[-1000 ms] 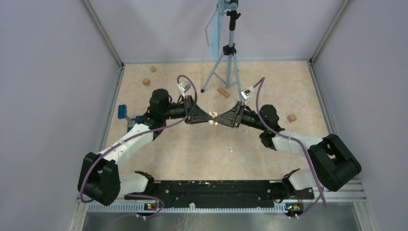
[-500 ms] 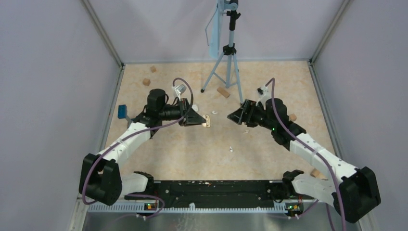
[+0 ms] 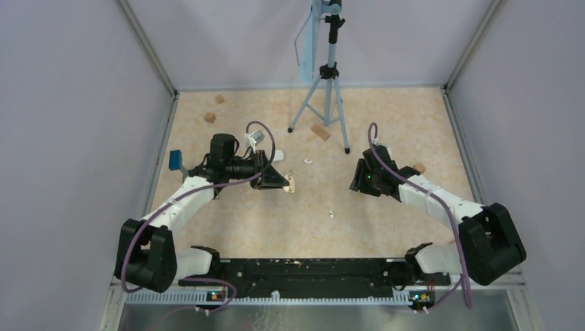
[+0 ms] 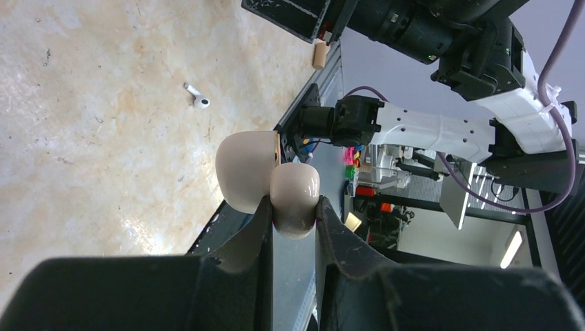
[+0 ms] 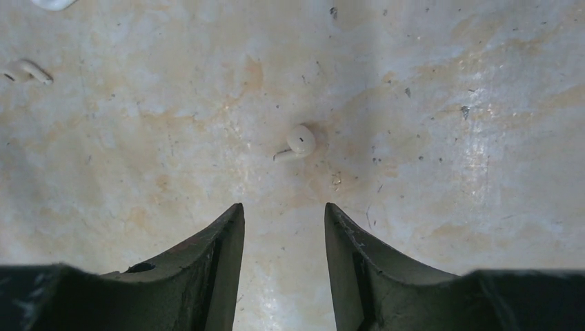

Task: Insert the wireless bluetooth earbuds into the charging case
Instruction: Pass from the right arm to the left, then pick up the right earbud from the center of the board.

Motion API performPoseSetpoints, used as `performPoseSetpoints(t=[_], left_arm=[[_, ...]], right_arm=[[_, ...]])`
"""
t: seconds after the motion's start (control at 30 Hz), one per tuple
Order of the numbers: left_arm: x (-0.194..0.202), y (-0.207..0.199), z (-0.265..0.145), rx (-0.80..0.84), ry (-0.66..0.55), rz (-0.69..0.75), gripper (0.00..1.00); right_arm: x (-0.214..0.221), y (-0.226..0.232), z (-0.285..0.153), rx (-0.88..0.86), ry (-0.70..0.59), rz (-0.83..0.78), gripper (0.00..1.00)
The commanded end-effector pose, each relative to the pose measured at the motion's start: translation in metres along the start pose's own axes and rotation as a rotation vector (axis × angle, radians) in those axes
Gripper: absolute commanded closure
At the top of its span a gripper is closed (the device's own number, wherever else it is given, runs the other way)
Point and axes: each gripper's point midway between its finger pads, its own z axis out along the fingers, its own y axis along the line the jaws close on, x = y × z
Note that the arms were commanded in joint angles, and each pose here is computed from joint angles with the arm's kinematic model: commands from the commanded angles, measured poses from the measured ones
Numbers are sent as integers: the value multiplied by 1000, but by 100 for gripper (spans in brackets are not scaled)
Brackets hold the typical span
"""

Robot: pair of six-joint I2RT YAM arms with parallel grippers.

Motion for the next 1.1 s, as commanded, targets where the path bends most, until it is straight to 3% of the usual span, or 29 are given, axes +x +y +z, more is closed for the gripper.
performPoseSetpoints(t=[0.0, 0.17, 0.5, 0.9, 1.07], left_arm=[[1, -6, -2, 34, 5, 48, 100], [3, -4, 0, 49, 18, 38, 100], [3, -9, -1, 70, 20, 47, 100], [7, -6, 0, 88, 37, 39, 100], [8, -7, 0, 89, 36, 43, 100]], right_arm=[[-28, 0, 10, 47, -88, 18, 55], [-27, -1, 25, 56, -81, 19, 57], [-25, -7, 46, 69, -79, 45, 71], [-12, -6, 58, 40, -39, 27, 79], [-13, -8, 53, 47, -39, 3, 73]])
